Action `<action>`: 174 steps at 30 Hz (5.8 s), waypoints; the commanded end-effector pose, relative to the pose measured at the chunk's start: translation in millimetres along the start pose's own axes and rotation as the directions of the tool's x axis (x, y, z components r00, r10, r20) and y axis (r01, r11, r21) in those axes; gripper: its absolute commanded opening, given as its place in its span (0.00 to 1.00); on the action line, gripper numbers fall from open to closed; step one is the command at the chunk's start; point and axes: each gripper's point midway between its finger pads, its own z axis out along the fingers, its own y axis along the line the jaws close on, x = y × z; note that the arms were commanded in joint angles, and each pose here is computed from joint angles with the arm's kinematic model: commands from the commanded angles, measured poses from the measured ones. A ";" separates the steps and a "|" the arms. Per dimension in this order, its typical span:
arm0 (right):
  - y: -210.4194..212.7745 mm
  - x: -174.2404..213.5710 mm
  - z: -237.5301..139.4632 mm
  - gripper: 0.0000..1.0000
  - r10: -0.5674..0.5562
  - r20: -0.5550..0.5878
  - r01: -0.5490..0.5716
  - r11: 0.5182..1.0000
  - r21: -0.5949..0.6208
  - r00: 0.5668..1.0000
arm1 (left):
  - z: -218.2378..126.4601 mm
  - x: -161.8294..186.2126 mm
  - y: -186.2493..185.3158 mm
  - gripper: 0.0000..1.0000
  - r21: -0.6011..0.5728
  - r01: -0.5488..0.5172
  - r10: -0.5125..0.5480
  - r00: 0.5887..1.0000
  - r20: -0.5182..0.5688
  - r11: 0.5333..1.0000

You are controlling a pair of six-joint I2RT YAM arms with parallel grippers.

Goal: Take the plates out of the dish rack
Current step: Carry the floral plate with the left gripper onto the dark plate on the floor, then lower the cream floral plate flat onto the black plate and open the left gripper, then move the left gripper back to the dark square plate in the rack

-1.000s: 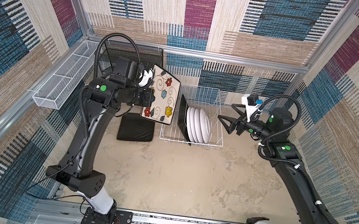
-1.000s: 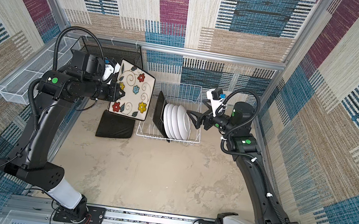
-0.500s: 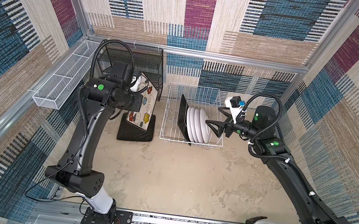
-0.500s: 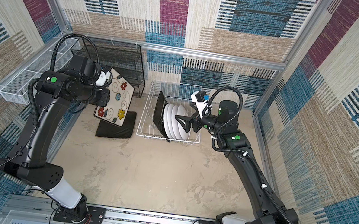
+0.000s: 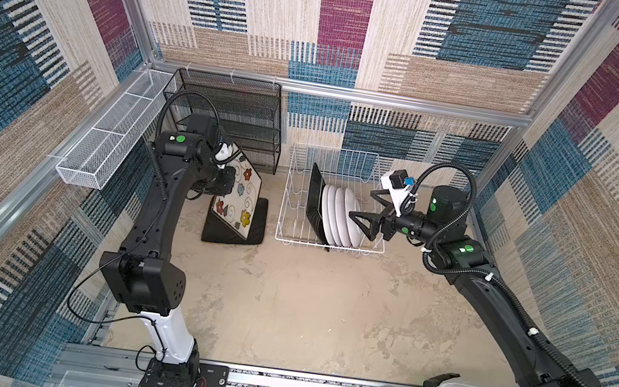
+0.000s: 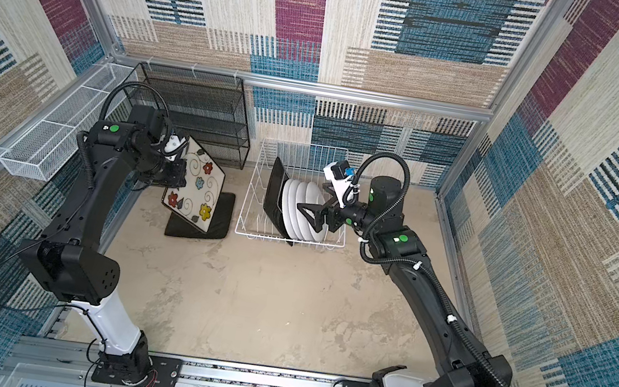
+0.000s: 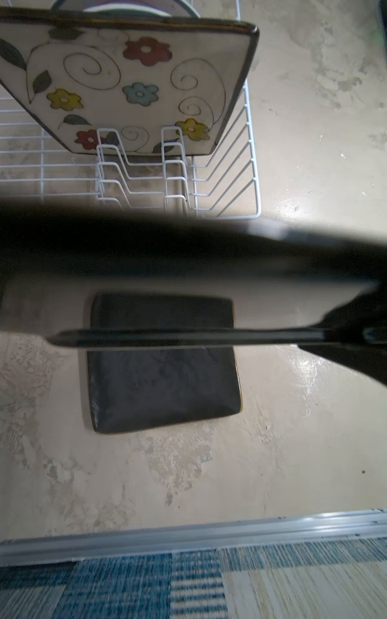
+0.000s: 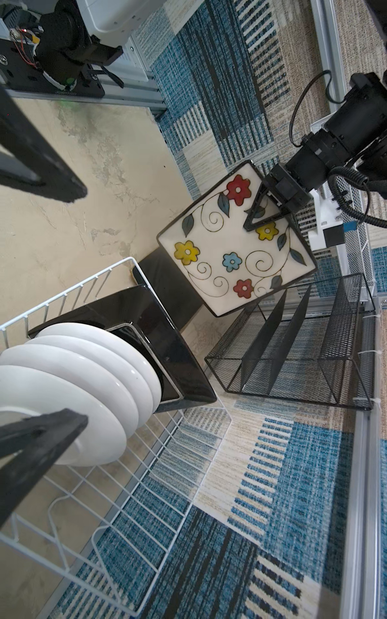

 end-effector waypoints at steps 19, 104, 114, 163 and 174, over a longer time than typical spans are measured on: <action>-12.7 9.9 15.9 0.99 0.092 -0.016 -0.091 0.996 0.021 0.996 | 79.0 -17.0 30.4 0.00 0.308 0.109 -0.102 0.994 -0.039 0.945; -2.2 2.6 27.0 0.99 0.088 -0.051 -0.088 0.996 -0.008 0.995 | 195.4 41.1 111.3 0.27 0.512 0.423 -0.298 0.903 -0.311 0.748; -5.5 3.4 26.6 0.99 0.082 -0.054 -0.081 0.997 0.013 0.995 | 199.8 40.2 125.5 0.30 0.456 0.433 -0.316 0.896 -0.312 0.777; -41.5 -0.3 14.6 0.99 0.094 0.091 -0.113 0.963 0.243 0.991 | 17.2 -31.7 -75.1 0.73 0.323 -0.129 0.060 0.975 0.214 0.937; -51.9 7.5 0.9 0.99 0.087 0.128 -0.126 0.934 0.336 0.988 | 8.7 -38.4 -144.0 0.80 0.319 -0.224 0.082 0.912 0.402 0.921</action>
